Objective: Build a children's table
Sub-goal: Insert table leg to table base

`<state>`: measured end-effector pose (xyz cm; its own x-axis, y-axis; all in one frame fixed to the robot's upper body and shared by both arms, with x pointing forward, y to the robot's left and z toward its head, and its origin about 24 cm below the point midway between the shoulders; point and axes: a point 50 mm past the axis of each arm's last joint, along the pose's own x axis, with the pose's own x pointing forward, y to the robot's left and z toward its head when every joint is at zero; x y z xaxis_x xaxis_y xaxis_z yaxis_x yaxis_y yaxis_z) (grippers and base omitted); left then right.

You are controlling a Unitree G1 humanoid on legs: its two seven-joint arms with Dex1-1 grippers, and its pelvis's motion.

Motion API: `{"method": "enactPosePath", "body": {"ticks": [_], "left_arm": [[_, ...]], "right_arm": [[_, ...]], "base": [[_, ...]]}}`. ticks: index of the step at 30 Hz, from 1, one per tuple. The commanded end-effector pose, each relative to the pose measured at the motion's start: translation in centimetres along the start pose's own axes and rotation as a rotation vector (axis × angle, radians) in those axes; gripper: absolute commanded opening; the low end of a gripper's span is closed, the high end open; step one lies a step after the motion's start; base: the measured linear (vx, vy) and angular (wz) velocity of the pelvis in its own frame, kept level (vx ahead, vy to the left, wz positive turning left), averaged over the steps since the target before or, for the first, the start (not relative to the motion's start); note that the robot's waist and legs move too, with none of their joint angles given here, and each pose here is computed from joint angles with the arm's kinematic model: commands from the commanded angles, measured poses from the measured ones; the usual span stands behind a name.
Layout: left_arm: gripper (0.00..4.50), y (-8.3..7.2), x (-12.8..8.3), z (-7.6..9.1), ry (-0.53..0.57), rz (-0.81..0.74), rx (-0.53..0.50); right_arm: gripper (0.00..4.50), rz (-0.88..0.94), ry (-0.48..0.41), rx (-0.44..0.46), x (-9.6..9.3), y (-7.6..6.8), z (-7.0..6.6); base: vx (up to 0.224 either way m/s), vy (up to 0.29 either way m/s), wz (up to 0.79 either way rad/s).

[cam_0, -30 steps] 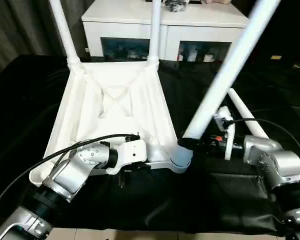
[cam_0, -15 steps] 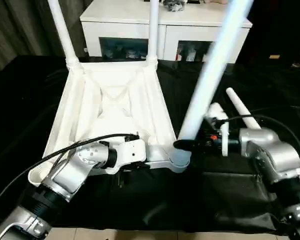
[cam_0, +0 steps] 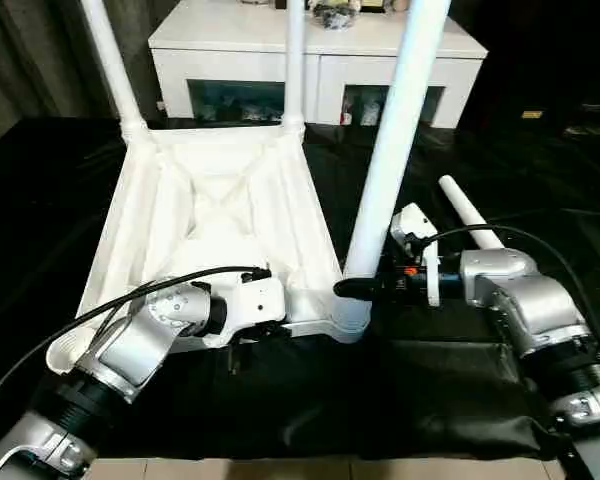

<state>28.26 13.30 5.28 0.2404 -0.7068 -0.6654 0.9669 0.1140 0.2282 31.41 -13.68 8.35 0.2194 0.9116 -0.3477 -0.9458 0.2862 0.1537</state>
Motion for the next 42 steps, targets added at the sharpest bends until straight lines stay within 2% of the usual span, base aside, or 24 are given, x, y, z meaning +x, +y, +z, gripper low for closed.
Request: {"method": "enactPosePath", "body": {"ticks": [1, 4, 8, 14, 19, 24, 26, 29, 38, 42], "left_arm": [[0.0, 0.5, -0.4, -0.5, 0.048, 0.047, 0.004], [0.0, 0.5, -0.5, -0.6, 0.05, 0.045, 0.002], [0.0, 0.5, -0.6, -0.6, 0.054, 0.044, 0.0], [0.0, 0.5, -0.6, -0.6, 0.055, 0.047, -0.001], [0.0, 0.6, -0.6, -0.6, 0.054, 0.047, 0.002], [0.0, 0.6, -0.6, -0.6, 0.055, 0.048, -0.001], [0.0, 0.6, -0.7, -0.7, 0.057, 0.047, -0.001], [0.0, 0.6, -0.7, -0.7, 0.06, 0.045, -0.002], [0.0, 0.5, -0.7, -0.8, 0.058, 0.046, -0.006], [0.0, 0.5, -0.7, -0.8, 0.06, 0.046, -0.006]], "right_arm": [[1.84, 0.093, 0.143, 0.065, 2.1, 1.4, -3.3], [1.84, 0.108, 0.149, 0.033, 2.4, 1.5, -3.1], [1.84, 0.084, 0.183, -0.07, 2.3, 1.3, -2.9], [1.84, 0.087, 0.187, -0.074, 1.7, 1.5, -3.2], [1.84, 0.01, 0.132, -0.031, 1.2, 0.9, -3.6], [1.84, -0.068, 0.037, 0.06, 0.7, 0.4, -3.9], [1.84, -0.111, 0.01, 0.108, 0.4, 0.1, -4.5], [1.84, -0.134, 0.017, 0.136, 0.1, 0.3, -5.4], [1.84, -0.185, -0.001, 0.183, -0.4, 0.7, -6.6], [1.84, -0.169, 0.022, 0.173, -0.4, 1.9, -7.5]], "base": [[0.0, 0.0, 0.0], [0.0, 0.0, 0.0], [0.0, 0.0, 0.0], [0.0, 0.0, 0.0], [0.0, 0.0, 0.0], [0.0, 0.0, 0.0], [0.0, 0.0, 0.0], [0.0, 0.0, 0.0], [0.0, 0.0, 0.0], [0.0, 0.0, 0.0]]}}
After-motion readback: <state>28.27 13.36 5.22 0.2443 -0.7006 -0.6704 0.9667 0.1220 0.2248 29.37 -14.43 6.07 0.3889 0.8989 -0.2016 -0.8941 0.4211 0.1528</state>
